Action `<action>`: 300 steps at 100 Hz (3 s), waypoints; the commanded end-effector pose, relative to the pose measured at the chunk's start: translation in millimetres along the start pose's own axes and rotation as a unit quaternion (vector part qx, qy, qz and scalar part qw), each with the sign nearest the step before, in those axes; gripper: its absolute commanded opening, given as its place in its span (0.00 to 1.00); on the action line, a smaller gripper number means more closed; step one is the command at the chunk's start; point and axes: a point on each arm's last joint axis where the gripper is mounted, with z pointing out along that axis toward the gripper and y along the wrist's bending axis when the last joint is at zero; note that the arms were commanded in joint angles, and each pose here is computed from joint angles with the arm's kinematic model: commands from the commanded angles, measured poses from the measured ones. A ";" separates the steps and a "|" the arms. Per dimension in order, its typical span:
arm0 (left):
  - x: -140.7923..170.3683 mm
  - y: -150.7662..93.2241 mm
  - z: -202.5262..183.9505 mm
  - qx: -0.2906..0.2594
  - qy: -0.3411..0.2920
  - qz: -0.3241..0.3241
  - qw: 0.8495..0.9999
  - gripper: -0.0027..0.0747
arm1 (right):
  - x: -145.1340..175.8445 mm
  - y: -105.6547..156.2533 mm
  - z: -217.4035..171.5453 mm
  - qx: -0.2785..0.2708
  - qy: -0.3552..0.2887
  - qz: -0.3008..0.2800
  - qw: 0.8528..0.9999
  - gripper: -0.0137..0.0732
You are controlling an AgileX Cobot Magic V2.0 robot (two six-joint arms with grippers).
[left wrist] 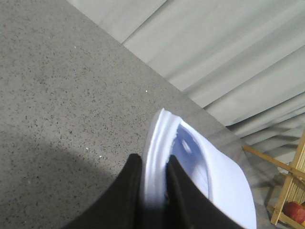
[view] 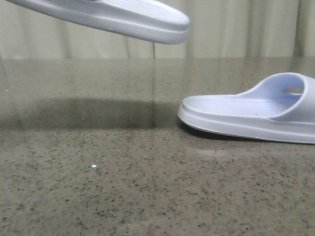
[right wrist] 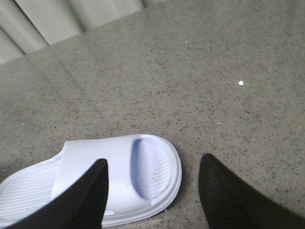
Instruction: Insert blue slippers together front up
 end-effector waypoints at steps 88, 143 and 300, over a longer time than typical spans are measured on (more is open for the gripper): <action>0.7 -6.6 -3.6 0.017 0.008 -0.010 1.000 0.06 | 11.0 -1.3 97.9 0.028 0.080 0.076 0.993 0.56; 1.0 -6.6 -3.6 0.017 0.010 -0.010 1.000 0.06 | 27.5 -5.1 133.3 0.052 0.140 0.122 0.981 0.56; 1.1 0.8 18.2 0.008 0.027 -0.081 0.996 0.06 | -27.4 14.0 11.1 -0.135 -0.163 0.244 0.947 0.03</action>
